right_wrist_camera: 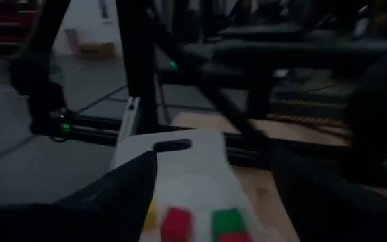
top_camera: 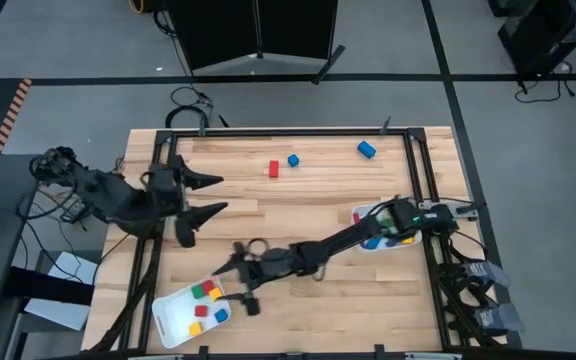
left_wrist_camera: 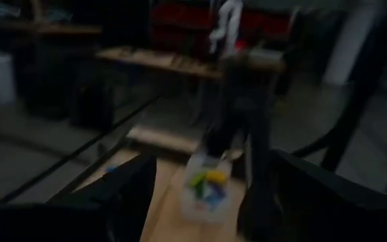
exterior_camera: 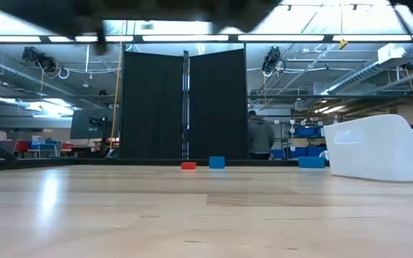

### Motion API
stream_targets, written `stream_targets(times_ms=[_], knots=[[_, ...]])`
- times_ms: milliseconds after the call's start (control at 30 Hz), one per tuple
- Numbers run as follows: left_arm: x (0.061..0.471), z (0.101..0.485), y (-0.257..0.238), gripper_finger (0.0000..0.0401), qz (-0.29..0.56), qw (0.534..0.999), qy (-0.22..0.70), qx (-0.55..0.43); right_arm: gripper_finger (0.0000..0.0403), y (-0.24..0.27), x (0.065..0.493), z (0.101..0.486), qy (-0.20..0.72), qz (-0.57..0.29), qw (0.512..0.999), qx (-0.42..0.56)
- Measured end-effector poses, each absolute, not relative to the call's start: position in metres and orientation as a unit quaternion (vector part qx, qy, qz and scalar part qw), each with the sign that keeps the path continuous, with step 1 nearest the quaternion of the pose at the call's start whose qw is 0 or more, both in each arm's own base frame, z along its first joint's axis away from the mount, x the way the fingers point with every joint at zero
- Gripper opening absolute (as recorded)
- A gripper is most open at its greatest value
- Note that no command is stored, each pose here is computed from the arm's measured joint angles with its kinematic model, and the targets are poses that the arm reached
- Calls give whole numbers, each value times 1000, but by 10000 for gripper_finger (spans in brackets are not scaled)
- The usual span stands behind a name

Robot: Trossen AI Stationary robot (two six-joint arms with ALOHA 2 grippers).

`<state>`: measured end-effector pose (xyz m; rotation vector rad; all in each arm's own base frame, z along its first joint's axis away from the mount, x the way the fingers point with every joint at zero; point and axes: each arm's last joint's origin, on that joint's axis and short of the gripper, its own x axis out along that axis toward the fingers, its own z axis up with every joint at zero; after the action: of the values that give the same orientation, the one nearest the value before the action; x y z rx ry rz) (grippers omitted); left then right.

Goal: Sort blocks by size
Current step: Put the red rectangular block into the top white bin

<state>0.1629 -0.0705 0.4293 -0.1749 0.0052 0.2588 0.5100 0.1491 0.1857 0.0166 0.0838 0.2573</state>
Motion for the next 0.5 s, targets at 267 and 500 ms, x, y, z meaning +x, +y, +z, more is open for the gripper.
stream_targets(times_ms=[267, 500], knots=[[207, 374, -44, 280, 186, 956, 200, -106, 220, 92, 363, 209, -5, -46, 999, -2], [260, 331, 28, 254, 187, 918, 325, -130, 213, 85, 262, 226, -27, -108, 994, 13]])
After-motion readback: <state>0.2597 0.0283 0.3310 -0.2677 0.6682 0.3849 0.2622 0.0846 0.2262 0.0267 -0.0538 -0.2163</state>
